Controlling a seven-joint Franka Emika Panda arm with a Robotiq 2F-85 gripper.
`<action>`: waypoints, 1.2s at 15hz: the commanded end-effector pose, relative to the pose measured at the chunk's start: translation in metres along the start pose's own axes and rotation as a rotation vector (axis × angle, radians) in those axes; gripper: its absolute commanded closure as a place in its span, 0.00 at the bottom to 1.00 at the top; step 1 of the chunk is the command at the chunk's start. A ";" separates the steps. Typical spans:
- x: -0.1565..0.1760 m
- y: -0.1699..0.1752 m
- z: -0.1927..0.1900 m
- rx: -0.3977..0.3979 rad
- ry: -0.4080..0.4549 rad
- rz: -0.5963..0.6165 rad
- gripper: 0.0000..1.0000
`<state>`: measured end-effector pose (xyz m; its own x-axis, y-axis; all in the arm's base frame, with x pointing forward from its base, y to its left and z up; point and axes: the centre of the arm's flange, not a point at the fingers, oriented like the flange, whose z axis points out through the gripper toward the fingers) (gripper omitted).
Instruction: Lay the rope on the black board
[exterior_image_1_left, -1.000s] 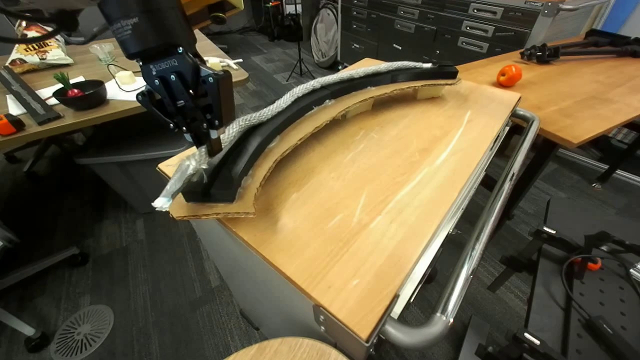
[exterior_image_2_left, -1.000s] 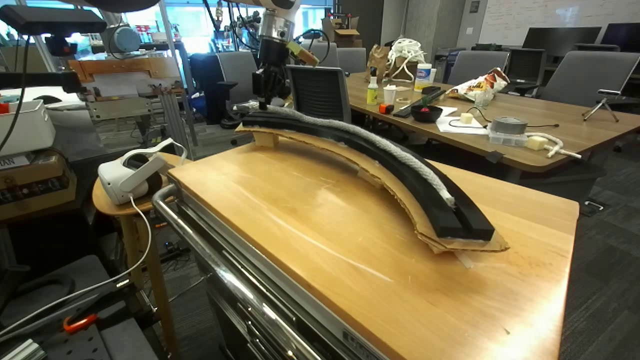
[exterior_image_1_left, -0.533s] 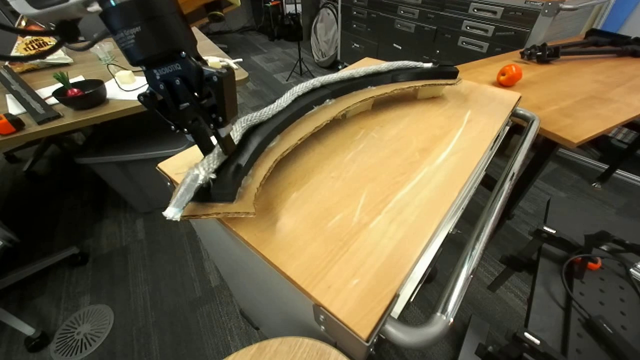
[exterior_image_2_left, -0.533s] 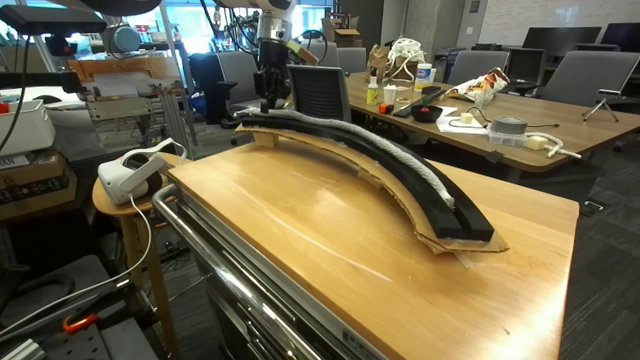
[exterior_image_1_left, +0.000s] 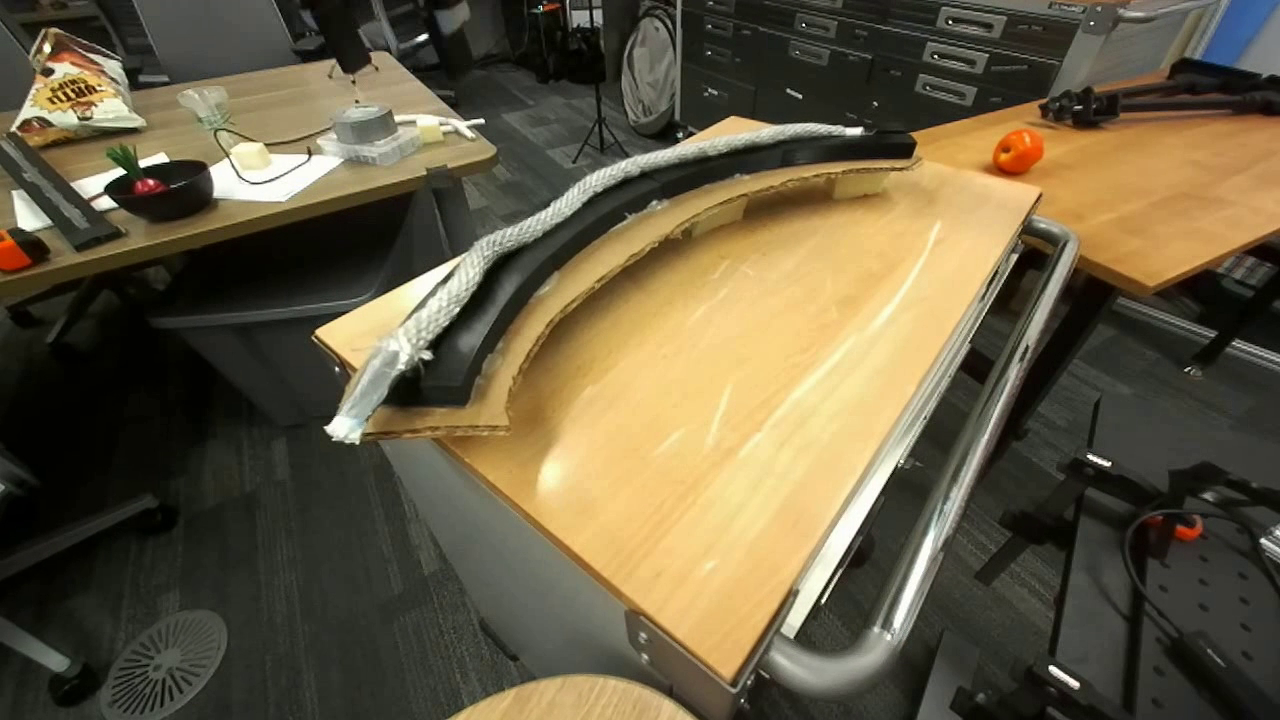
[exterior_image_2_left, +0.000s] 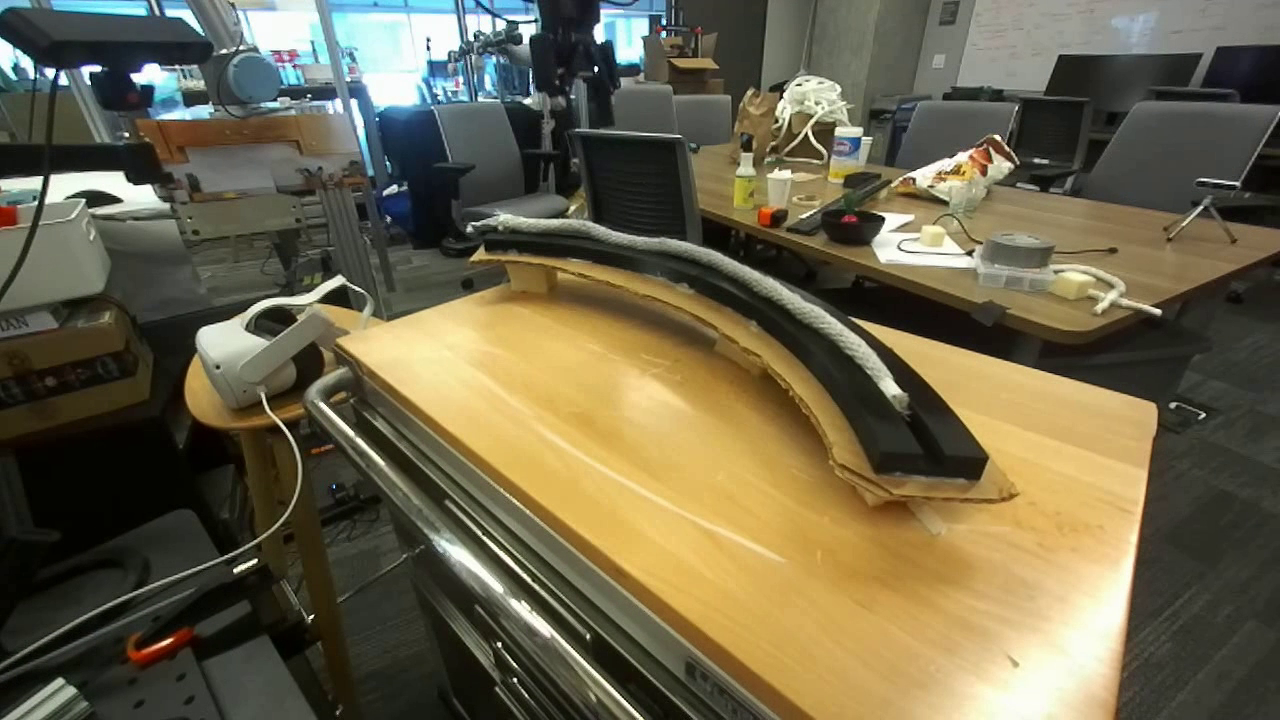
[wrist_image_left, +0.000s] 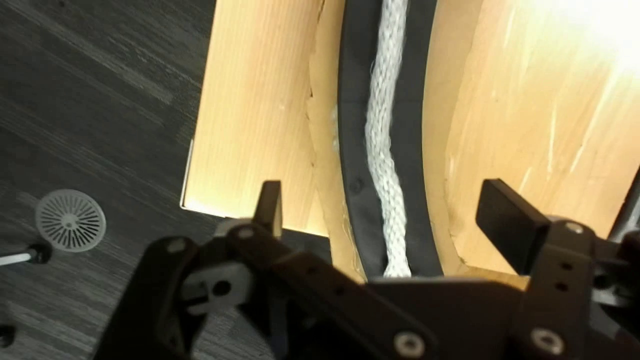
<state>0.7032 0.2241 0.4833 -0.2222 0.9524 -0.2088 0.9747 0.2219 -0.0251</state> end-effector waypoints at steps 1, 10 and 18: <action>-0.004 -0.001 -0.004 -0.007 -0.010 0.009 0.00; -0.077 -0.055 -0.025 -0.126 0.115 -0.189 0.00; -0.190 -0.072 -0.011 0.014 0.181 0.173 0.00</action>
<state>0.6740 0.0287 0.5355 -0.0484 0.9983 -0.0320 0.9987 0.0478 -0.0188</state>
